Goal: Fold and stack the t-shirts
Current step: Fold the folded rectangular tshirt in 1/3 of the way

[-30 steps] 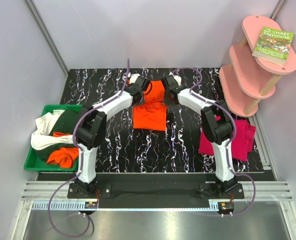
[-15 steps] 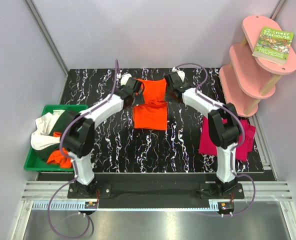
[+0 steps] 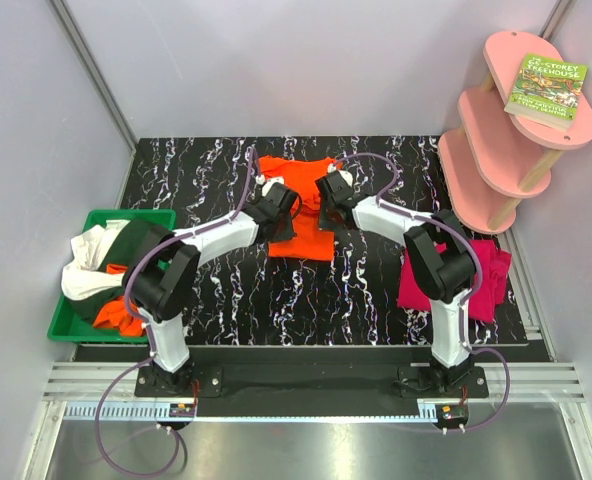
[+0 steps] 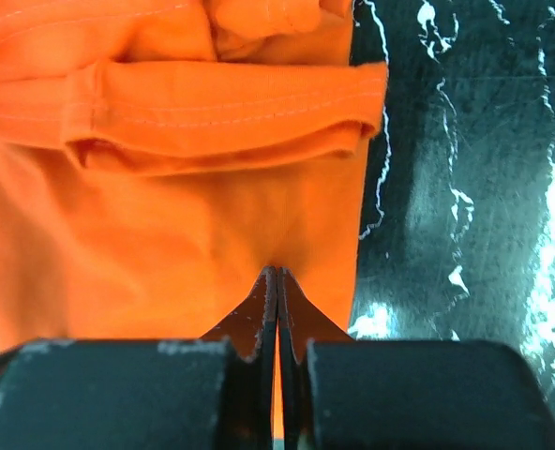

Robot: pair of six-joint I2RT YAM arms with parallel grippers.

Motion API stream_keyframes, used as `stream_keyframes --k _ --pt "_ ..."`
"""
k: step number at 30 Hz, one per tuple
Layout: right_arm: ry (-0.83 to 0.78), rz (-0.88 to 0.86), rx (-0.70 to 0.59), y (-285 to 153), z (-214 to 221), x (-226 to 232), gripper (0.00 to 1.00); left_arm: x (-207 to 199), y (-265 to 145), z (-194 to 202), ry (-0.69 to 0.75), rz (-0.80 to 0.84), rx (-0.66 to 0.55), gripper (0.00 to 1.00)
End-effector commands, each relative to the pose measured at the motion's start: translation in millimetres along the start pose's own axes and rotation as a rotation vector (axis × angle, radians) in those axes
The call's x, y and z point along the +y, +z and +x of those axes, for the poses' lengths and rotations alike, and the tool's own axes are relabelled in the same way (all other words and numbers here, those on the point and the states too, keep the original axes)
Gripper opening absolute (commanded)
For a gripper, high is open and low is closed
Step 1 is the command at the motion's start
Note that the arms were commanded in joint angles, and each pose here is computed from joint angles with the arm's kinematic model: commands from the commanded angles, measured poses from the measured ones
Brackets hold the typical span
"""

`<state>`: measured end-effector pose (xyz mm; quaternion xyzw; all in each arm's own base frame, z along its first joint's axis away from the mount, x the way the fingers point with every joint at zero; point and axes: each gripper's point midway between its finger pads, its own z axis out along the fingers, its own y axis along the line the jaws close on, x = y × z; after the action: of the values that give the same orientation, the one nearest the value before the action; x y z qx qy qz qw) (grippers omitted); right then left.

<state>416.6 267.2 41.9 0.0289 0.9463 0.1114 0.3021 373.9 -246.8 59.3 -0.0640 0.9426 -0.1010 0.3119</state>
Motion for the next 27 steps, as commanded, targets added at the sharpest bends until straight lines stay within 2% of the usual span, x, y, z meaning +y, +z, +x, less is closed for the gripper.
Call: stream_keyframes --k 1,10,18,27 --pt "0.017 -0.052 -0.069 0.9 -31.4 21.2 0.00 -15.3 4.4 -2.9 -0.020 0.068 -0.005 0.04" --pt "0.005 -0.051 -0.088 16.1 -52.7 35.2 0.00 -3.2 13.5 17.9 -0.009 0.034 0.050 0.03" --pt "0.003 -0.002 -0.078 44.6 -59.0 24.7 0.00 2.3 16.1 26.2 -0.004 0.016 0.074 0.03" --pt "0.080 0.000 -0.176 49.8 -127.7 8.2 0.00 7.6 15.7 32.7 -0.001 0.001 0.093 0.03"
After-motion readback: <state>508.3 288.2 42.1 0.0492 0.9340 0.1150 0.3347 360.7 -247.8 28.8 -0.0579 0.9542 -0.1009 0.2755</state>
